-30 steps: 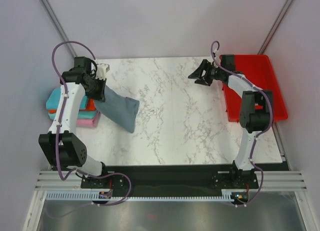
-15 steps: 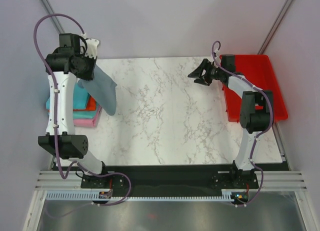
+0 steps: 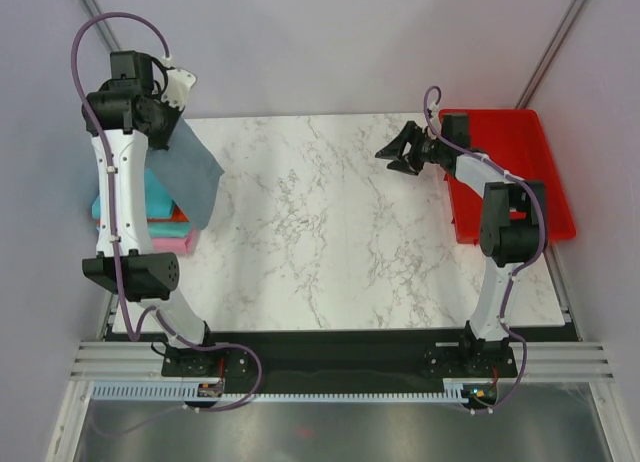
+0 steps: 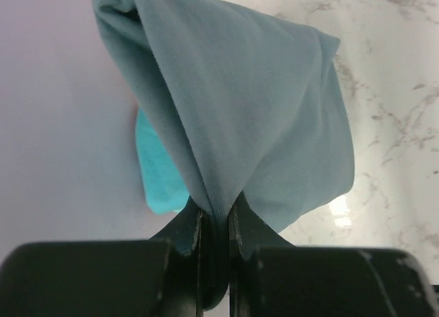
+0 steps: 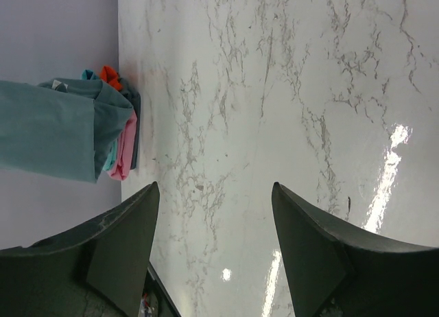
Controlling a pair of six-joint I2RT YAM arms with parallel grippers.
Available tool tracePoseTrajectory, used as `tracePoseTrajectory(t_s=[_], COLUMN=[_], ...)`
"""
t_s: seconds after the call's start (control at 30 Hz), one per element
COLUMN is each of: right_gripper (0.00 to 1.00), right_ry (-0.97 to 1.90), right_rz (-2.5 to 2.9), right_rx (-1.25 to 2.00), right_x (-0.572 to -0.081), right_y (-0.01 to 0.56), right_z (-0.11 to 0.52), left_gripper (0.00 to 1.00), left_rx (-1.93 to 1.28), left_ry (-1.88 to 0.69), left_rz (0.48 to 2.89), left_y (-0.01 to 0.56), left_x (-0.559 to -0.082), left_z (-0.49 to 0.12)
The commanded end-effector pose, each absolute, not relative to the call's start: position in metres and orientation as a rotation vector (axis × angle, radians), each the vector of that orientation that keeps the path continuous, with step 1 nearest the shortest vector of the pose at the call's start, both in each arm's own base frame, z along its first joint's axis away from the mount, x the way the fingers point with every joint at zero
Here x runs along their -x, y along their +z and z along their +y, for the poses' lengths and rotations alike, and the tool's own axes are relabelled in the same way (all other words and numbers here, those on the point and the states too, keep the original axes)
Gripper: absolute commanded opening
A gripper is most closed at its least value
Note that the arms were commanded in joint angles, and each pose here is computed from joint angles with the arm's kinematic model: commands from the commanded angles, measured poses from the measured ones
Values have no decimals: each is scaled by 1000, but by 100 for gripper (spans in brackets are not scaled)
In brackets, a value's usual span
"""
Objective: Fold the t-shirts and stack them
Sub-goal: Neatly place the folded tshirt to the corner
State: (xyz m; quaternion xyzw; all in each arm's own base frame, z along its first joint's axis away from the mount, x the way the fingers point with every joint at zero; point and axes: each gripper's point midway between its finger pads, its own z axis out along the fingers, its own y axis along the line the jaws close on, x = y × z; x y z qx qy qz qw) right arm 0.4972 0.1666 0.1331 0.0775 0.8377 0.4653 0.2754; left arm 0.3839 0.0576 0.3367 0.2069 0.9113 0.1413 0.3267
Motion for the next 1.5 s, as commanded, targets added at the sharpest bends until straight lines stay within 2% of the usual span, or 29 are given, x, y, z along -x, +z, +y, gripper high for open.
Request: tracePoseTrajectory(t_s=[0.0,0.37,0.7,1.03,1.2,1.23,1.27,1.47], right_gripper=[75,75,75,75,75,75,75,75], right_ry=[1272,1285,1297,1302,1299,1297,1295,1292], right_rz=[2182,2171,2172,2179,2185,2187,2188,2196], right_rx=[-159,-173,-176,-176,-179,-177,-175,-145], right_x=[-499,-501,-498,-493,-492,-491,-491,-485], right_y=[157,153,148,144,141,140,140,139], right_z=[168,170,174,179,180,181,182,192], left_gripper=[2,2,2,2,2,2,2,2], left_rx=[-598,-502,-352,-333,-426,-462,-485,-538], left_ry=[611,669,881,951,1052,1058,1119,1198], left_rz=[2278,2299,2325,2241,2151,2169,2105,2095], left_y=[376,383,369,366,369,350,363,338], left_x=[-387,-373,-357,-354,-346,-345,-344,-347], left_z=[95,126,215,225,215,213,214,221])
